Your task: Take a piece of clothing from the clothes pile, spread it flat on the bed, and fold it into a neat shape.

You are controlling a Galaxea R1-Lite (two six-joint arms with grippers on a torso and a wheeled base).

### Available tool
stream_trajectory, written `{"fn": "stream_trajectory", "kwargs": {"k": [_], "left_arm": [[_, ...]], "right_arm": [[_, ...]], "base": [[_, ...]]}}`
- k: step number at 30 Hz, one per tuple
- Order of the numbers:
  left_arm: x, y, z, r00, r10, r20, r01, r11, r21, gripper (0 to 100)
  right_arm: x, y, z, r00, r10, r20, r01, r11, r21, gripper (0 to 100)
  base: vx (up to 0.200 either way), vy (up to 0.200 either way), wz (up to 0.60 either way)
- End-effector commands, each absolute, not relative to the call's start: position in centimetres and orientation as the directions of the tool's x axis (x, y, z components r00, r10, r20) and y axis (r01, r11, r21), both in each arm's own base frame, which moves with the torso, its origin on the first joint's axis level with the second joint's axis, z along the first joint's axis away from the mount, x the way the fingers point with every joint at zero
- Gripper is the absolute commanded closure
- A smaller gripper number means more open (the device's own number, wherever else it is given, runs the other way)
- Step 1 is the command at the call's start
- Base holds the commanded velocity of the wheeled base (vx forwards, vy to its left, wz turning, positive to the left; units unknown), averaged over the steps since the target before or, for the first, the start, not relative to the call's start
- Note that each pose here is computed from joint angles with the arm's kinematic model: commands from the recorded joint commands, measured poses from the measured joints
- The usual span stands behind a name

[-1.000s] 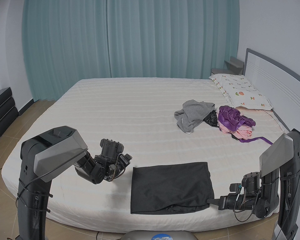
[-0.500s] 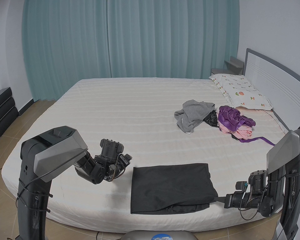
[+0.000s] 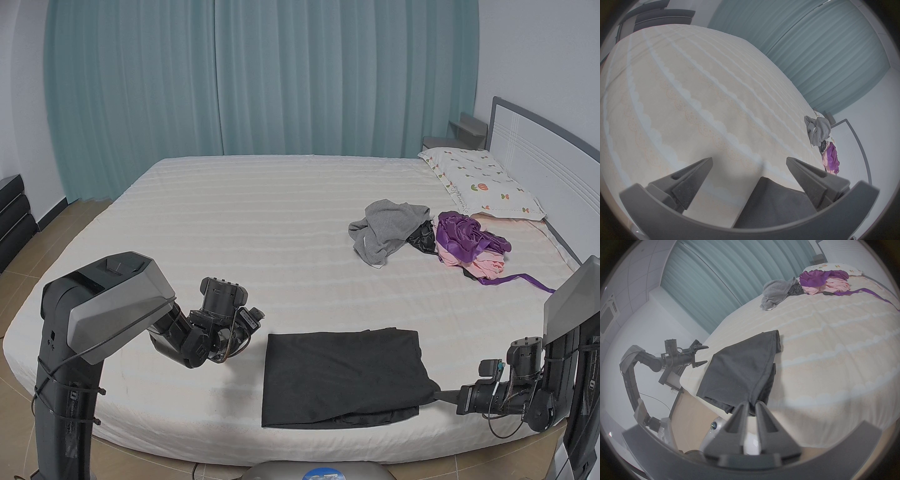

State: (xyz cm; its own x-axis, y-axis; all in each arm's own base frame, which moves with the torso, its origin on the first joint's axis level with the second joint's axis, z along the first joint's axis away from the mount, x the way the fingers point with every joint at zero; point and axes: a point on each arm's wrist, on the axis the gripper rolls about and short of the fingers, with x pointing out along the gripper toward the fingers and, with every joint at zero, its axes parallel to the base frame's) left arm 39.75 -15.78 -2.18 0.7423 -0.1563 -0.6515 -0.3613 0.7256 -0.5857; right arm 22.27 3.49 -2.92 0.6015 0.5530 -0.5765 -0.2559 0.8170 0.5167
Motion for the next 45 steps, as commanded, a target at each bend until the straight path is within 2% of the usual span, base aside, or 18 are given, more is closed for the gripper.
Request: {"fn": "stream_trajectory", "kwargs": {"k": [1,4,7,10,17,26,34,35,41,45], "left_arm": [[39.7,-15.8,-2.2,0.742,-0.156,-0.652,-0.362,0.726,-0.585,0],[39.7,-15.8,-2.2,0.742,-0.156,-0.652,-0.362,0.726,-0.585,0],[39.7,-15.8,-2.2,0.742,-0.156,-0.652,-0.362,0.726,-0.585,0],[39.7,-15.8,-2.2,0.742,-0.156,-0.652,-0.362,0.726,-0.585,0],[39.8,-15.8,-2.2,0.743,-0.156,-0.651,-0.362,0.724,-0.587,0],[39.7,-15.8,-2.2,0.742,-0.157,-0.652,-0.361,0.726,-0.585,0],[39.7,-15.9,-2.2,0.744,-0.159,-0.650,-0.357,0.727,-0.586,0],[39.7,-15.9,-2.2,0.744,-0.159,-0.650,-0.357,0.727,-0.586,0],[39.7,-15.9,-2.2,0.743,-0.158,-0.651,-0.358,0.727,-0.585,0],[39.7,-15.9,-2.2,0.743,-0.158,-0.651,-0.358,0.727,-0.585,0]], "right_arm": [[22.3,3.5,-4.1,0.579,0.549,-0.603,-0.261,0.825,0.501,0],[21.9,3.4,-4.6,0.561,0.545,-0.624,-0.275,0.833,0.480,0],[22.3,3.3,-4.5,0.580,0.535,-0.614,-0.275,0.838,0.471,0],[24.4,2.9,-3.9,0.655,0.511,-0.557,-0.277,0.848,0.452,0],[30.0,3.7,-4.0,0.748,0.467,-0.471,-0.197,0.834,0.515,0],[36.1,6.4,-4.8,0.720,0.489,-0.493,-0.151,0.803,0.576,0],[38.7,7.1,-5.5,0.730,0.473,-0.493,-0.145,0.812,0.565,0],[38.9,7.1,-5.4,0.731,0.473,-0.491,-0.145,0.811,0.566,100],[39.4,7.1,-5.7,0.728,0.469,-0.500,-0.134,0.813,0.567,100],[39.9,6.5,-5.4,0.757,0.437,-0.486,-0.103,0.814,0.572,100]], "base": [[0.000,0.000,0.00],[0.000,0.000,0.00],[0.000,0.000,0.00],[0.000,0.000,0.00],[0.000,0.000,0.00],[0.000,0.000,0.00],[0.000,0.000,0.00],[0.000,0.000,0.00],[0.000,0.000,0.00],[0.000,0.000,0.00]]}}
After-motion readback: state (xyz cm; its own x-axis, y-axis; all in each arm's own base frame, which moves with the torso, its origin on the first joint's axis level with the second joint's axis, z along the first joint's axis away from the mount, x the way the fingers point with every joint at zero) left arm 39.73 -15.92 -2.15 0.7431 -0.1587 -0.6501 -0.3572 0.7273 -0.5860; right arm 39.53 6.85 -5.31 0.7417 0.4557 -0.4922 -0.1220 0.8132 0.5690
